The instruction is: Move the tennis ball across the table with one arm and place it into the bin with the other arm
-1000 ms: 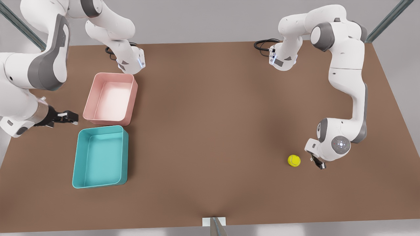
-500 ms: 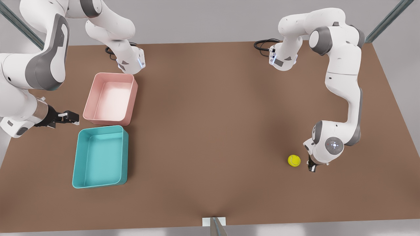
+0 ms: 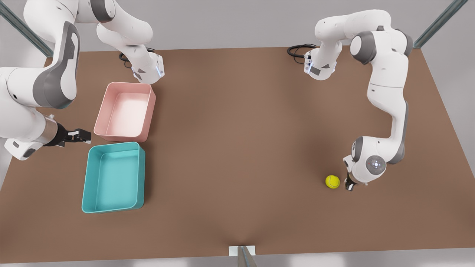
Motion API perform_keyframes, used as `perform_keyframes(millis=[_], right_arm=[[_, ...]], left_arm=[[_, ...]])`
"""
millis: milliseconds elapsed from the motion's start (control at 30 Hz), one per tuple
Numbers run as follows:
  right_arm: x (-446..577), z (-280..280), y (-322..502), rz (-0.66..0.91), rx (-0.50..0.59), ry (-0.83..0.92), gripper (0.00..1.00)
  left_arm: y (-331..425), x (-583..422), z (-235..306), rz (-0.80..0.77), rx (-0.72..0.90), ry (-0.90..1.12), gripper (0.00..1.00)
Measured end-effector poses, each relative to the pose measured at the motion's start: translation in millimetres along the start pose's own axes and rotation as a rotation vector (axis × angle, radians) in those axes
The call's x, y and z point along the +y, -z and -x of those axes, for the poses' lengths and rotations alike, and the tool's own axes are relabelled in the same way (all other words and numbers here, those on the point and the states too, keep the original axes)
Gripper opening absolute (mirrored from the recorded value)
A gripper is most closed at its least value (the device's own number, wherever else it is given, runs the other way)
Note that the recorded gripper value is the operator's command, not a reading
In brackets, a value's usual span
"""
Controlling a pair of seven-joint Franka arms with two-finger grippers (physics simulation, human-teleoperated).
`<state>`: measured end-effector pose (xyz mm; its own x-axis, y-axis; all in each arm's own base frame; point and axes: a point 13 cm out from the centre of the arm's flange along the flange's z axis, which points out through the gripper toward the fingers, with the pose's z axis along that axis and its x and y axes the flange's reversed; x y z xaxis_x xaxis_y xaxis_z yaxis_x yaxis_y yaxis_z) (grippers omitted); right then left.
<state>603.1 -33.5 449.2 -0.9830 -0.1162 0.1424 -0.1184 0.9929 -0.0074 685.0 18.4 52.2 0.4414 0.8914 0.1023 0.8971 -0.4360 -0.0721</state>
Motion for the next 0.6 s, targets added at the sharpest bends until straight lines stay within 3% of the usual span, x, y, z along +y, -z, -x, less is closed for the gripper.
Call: perform_keyframes(millis=[600], right_arm=[[-1.2,4.6,-9.1,-0.002,0.012,0.003,1.00]], left_arm=[[0.6,-2.7,5.2,-0.008,0.003,0.171,0.21]])
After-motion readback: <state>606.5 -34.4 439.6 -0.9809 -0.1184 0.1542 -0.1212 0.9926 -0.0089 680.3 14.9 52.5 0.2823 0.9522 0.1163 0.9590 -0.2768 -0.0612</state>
